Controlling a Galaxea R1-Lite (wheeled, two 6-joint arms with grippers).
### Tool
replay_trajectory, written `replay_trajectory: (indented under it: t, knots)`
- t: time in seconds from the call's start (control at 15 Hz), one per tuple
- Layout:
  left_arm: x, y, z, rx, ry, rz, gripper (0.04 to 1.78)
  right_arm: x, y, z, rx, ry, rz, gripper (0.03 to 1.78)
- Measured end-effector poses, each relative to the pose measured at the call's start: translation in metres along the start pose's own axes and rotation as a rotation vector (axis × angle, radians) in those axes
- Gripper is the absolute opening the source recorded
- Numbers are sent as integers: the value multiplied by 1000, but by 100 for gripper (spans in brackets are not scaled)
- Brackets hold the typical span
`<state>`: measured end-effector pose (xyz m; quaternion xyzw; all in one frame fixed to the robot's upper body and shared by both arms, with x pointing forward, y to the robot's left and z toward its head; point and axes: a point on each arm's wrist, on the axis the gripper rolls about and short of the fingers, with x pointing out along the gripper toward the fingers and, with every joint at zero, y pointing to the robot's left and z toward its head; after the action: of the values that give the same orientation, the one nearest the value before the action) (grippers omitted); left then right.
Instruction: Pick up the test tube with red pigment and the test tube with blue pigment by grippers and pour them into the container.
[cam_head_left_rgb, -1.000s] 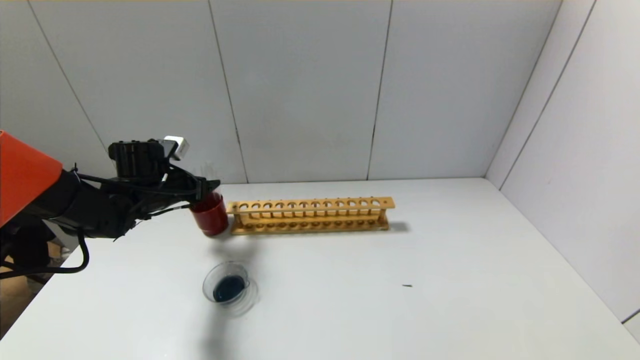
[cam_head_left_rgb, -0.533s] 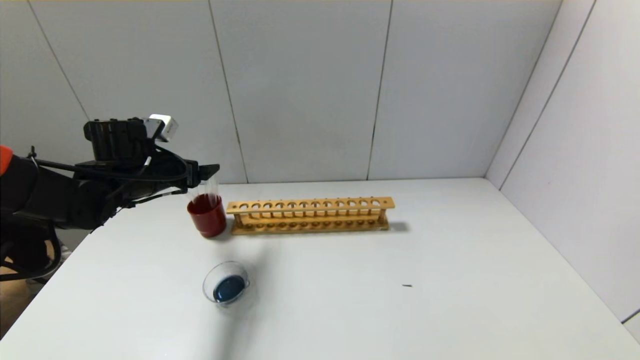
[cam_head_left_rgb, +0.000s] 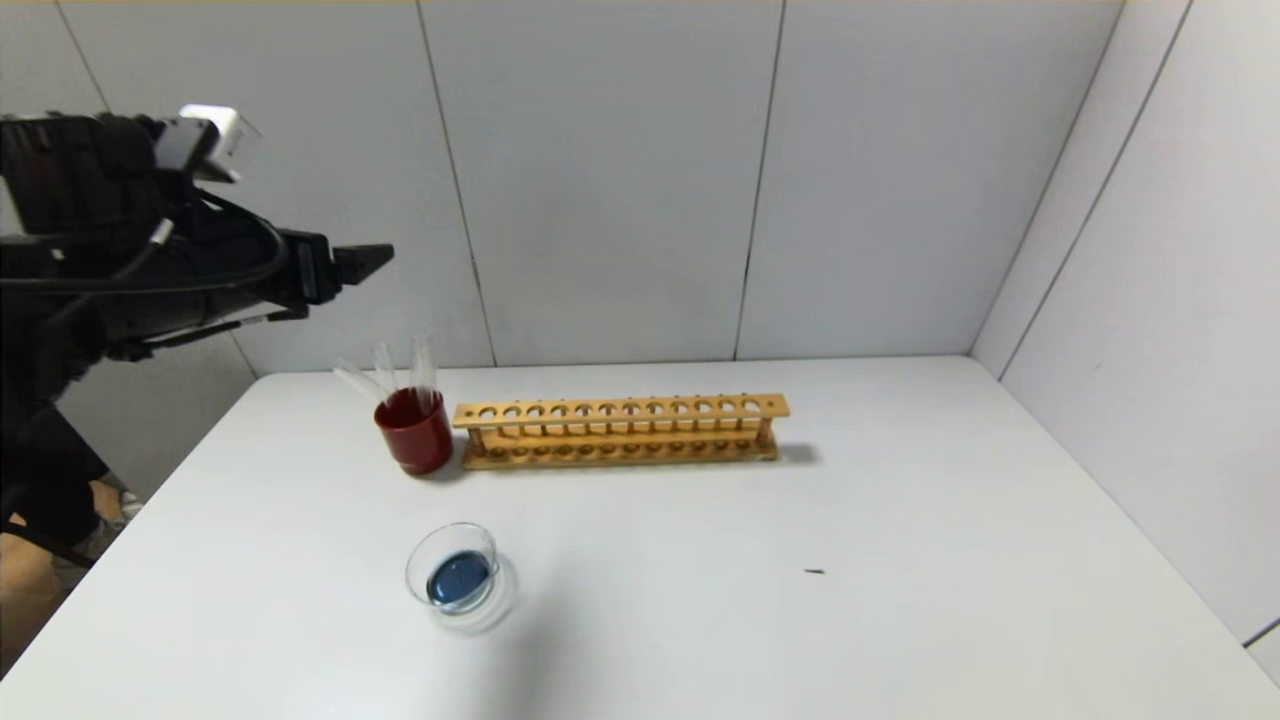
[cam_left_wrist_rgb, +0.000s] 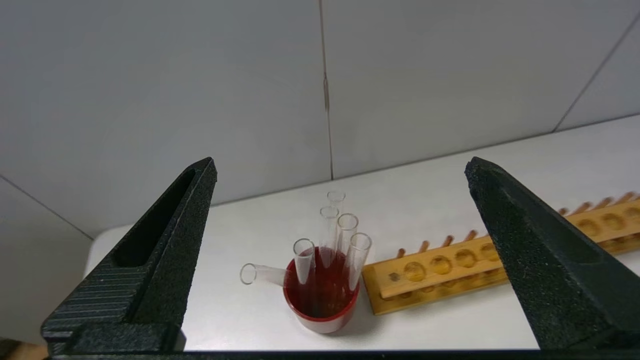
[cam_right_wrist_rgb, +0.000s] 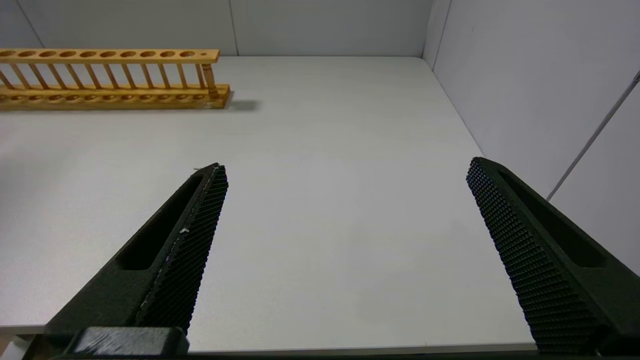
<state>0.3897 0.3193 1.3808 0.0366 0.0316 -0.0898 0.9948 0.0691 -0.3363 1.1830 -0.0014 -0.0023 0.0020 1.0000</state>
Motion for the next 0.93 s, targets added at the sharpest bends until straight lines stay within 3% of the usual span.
replay_trajectory:
  t: [0.27, 0.47, 0.67, 0.93]
  knots:
    - [-103, -10, 50, 14, -93, 32, 175, 0, 0, 0, 0, 0, 0, 175]
    - [-191, -22, 52, 22, -148, 51, 175, 0, 0, 0, 0, 0, 0, 175]
    - [-267, -35, 22, 26, -180, 53, 175, 0, 0, 0, 0, 0, 0, 175]
    - [-332, -51, -48, 23, -246, 38, 175, 0, 0, 0, 0, 0, 0, 175]
